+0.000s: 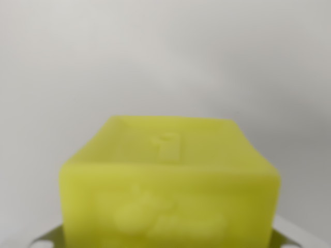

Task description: Pick yellow cube

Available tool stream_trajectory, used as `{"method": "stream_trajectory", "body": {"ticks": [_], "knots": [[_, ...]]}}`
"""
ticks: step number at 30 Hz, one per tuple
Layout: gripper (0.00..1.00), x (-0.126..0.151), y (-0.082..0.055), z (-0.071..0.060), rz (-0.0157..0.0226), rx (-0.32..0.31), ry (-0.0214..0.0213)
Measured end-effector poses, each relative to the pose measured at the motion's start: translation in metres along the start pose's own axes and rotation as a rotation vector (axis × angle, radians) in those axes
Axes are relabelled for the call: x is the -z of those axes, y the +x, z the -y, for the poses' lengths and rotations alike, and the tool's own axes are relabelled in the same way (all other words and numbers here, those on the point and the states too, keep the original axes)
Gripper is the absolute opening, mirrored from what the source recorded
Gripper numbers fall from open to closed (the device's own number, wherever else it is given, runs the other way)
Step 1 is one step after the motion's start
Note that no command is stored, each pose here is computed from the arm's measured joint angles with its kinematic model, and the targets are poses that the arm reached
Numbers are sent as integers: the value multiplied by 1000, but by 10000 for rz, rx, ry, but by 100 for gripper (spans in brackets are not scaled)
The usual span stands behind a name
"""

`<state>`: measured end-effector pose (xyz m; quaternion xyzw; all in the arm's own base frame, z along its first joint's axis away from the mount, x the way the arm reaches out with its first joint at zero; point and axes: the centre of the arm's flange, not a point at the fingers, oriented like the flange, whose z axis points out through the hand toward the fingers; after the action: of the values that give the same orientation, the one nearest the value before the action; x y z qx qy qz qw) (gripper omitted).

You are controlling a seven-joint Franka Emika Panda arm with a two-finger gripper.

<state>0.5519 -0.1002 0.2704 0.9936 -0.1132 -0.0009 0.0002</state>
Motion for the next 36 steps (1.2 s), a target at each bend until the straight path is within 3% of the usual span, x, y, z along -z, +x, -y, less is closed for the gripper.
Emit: {"method": "stream_trajectory", "body": {"ticks": [36], "knots": [[0,89,0,0,6,-1,-2]]}}
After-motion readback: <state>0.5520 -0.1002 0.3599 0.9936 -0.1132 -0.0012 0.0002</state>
